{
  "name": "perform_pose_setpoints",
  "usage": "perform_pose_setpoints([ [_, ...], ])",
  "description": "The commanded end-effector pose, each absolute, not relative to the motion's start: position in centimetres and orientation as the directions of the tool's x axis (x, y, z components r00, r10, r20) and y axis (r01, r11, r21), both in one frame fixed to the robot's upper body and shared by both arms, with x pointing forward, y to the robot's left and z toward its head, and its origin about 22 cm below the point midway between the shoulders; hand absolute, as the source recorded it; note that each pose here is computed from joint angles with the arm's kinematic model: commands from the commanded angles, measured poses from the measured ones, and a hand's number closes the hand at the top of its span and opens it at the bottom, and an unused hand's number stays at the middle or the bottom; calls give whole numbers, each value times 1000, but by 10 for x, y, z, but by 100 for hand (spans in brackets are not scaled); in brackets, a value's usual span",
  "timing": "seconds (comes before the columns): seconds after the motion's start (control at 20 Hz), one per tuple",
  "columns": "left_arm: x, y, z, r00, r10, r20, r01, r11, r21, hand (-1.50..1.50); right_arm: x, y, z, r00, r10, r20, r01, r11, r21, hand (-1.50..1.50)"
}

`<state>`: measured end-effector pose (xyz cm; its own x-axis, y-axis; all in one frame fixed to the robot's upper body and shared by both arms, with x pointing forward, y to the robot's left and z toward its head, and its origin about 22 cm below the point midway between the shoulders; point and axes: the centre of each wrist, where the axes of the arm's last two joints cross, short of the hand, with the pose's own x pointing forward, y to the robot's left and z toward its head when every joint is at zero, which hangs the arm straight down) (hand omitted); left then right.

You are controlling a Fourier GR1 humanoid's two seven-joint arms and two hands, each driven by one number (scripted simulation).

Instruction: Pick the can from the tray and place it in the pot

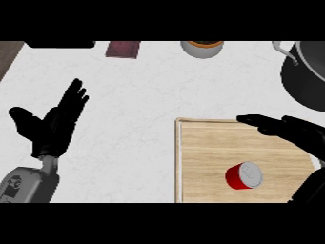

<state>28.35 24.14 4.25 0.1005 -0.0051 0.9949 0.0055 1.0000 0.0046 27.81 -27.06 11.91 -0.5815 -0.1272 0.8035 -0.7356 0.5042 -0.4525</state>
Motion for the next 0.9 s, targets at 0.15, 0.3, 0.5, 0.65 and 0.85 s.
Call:
perform_pose_setpoints([
  [0.15, 280, 229, 61, 77, -11, 997, 11, 1000, 10, 0, 289, -333, 186, -764, 40, 644, -593, 352, -724, -150],
  [0.3, 271, 223, 53, 99, -11, 995, 16, 1000, 9, 0, 282, -333, 223, -802, 84, 591, -555, 259, -791, -150],
  [0.5, 272, 219, 63, 106, -14, 994, 28, 1000, 11, 0, 277, -333, 256, -825, 202, 529, -517, 110, -849, -150],
  [0.65, 276, 207, 69, 96, -6, 995, 28, 1000, 3, 0, 275, -311, 257, -839, 272, 471, -478, 42, -877, -150],
  [0.85, 266, 217, 64, 90, -17, 996, 2, 1000, 17, 0, 263, -311, 254, -807, 359, 468, -520, -60, -852, -150],
])
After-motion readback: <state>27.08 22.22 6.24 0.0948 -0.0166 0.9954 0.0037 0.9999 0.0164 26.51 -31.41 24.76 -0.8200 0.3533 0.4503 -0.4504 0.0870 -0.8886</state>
